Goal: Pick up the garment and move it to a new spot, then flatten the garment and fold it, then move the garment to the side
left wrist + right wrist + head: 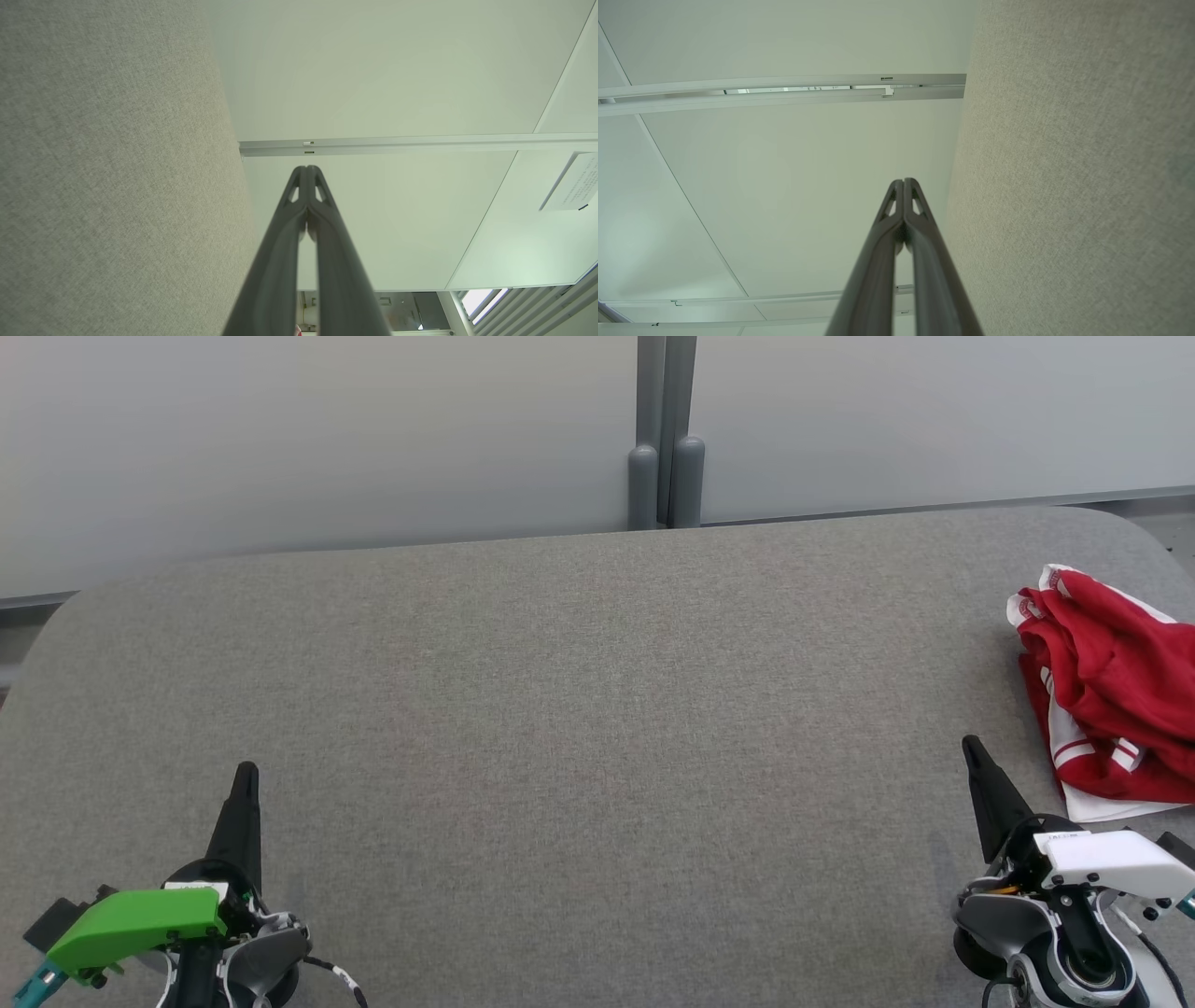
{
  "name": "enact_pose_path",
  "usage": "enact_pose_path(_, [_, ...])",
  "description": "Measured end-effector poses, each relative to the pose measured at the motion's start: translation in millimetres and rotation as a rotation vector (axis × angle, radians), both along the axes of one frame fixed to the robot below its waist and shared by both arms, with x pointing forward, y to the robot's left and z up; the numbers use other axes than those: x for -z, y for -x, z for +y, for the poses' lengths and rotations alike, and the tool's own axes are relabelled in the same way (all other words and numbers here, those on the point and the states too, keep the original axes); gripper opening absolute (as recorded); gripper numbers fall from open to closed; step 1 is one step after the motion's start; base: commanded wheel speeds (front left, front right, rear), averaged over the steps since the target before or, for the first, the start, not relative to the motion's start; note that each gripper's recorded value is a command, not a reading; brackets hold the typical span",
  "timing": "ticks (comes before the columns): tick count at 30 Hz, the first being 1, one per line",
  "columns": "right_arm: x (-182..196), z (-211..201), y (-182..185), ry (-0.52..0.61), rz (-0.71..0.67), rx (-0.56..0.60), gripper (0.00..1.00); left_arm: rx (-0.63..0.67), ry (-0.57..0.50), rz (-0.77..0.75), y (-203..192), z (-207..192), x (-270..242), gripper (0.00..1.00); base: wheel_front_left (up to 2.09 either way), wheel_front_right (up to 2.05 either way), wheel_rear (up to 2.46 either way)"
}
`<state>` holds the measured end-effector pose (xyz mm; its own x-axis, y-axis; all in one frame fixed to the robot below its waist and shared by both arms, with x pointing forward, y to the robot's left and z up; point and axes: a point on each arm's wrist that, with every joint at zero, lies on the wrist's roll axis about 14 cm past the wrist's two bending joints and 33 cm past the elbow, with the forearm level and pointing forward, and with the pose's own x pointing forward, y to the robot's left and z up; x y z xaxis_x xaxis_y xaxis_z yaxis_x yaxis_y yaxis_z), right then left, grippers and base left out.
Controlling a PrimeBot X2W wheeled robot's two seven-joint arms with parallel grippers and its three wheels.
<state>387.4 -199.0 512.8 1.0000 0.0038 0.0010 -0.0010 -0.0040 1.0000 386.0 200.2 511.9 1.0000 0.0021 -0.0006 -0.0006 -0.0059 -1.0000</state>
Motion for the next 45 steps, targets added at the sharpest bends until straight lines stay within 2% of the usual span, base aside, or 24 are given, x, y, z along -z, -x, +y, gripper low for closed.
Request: enact_pose_path(45, [-0.1, 0.0, 0.0, 0.000, 0.000, 0.000, 0.00, 0.001, 0.001, 0.000, 0.0, -0.1, -0.1, 0.00, 0.00, 0.00, 0.00])
